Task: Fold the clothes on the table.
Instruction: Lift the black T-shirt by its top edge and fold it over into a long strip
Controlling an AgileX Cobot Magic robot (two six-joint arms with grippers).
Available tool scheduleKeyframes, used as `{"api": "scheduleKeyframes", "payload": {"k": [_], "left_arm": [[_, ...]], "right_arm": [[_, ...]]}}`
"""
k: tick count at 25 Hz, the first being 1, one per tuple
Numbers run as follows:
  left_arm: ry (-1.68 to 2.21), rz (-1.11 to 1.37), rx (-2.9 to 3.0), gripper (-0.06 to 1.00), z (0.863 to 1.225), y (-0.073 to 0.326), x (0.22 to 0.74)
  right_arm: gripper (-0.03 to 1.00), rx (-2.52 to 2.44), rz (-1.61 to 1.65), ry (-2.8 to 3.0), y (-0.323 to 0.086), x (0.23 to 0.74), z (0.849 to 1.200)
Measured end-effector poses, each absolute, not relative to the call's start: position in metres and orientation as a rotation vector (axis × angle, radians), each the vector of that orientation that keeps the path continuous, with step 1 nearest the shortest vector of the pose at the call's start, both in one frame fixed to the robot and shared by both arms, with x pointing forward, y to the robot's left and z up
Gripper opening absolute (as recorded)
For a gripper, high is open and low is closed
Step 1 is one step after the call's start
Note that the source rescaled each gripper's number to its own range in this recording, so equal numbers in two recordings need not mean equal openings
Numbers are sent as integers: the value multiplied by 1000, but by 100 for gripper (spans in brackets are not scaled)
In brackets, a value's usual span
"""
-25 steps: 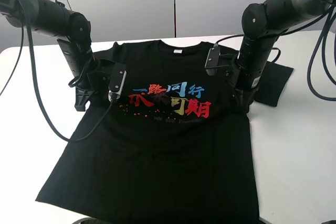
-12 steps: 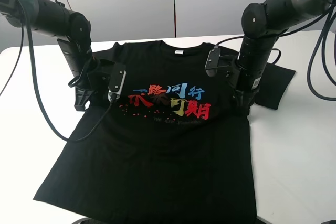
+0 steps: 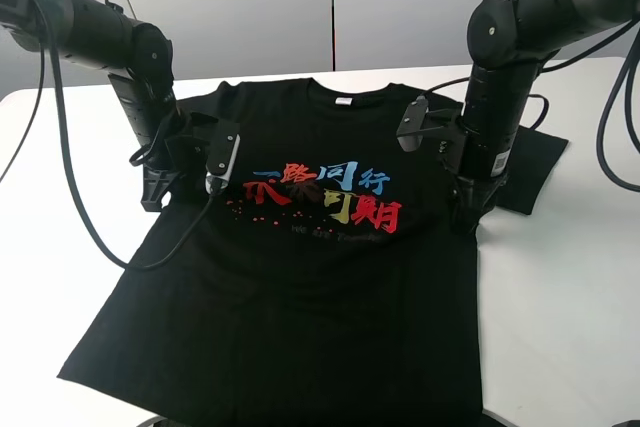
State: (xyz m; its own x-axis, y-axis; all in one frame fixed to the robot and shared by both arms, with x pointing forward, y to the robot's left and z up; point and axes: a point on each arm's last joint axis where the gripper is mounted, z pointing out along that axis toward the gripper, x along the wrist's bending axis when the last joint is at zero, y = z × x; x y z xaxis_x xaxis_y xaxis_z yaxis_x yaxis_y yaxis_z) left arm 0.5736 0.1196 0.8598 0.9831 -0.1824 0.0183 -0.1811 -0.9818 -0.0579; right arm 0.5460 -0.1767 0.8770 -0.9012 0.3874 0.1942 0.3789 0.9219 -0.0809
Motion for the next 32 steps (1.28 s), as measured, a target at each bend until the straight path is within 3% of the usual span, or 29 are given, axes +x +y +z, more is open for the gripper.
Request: {"api": "scheduleKeyframes", "payload": {"k": [17, 19, 23, 32], "left_arm": [[281, -40, -3072, 1, 860, 120, 574], [281, -40, -3072, 1, 860, 120, 574], [281, -40, -3072, 1, 860, 120, 574], [163, -75, -3080, 1, 862, 120, 575]], "right_arm": [[44, -608, 59, -2835, -176, 543, 861], [37, -607, 57, -2844, -176, 544, 861], [4, -595, 61, -2871, -176, 547, 859], [0, -590, 71, -2873, -177, 547, 858]]}}
